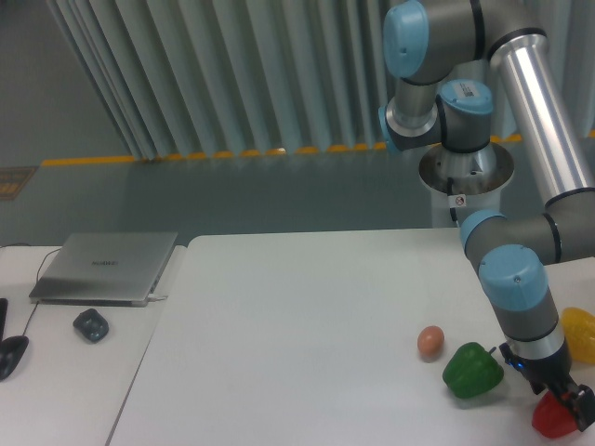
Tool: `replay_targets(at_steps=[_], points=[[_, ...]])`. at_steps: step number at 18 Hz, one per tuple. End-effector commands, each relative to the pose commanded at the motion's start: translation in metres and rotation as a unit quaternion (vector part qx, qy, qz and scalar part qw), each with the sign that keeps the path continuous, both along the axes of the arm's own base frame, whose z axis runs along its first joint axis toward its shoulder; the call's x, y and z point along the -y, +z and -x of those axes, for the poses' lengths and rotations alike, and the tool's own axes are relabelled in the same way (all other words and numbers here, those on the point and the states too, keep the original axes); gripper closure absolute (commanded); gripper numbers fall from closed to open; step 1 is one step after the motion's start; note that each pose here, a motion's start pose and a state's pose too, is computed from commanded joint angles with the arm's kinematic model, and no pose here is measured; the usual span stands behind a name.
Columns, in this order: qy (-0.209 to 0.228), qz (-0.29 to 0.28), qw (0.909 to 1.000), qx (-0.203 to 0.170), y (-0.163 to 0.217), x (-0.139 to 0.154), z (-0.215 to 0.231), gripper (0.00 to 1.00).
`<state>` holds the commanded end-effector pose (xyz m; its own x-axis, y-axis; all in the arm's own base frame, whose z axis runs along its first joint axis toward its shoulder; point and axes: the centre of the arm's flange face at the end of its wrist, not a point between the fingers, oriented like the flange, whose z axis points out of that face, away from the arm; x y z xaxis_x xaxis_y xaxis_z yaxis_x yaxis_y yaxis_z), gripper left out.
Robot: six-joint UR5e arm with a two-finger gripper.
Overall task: Place the red peppers in a basket
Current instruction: 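Close the gripper on the red bell pepper's stem area, then lift the red bell pepper up and away from the table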
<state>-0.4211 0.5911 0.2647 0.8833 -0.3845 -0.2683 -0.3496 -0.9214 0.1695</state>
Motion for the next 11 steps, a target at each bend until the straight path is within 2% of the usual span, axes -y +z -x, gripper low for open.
replay_targets(at_steps=[2, 5, 11], points=[[0.0, 0.0, 1.0, 0.0, 0.001, 0.001, -0.001, 0.35], [-0.001, -0.002, 1.0, -0.002, 0.007, 0.002, -0.002, 0.37], [-0.003, -0.047, 0.9988, -0.008, 0.076, 0.028, -0.02, 0.37]])
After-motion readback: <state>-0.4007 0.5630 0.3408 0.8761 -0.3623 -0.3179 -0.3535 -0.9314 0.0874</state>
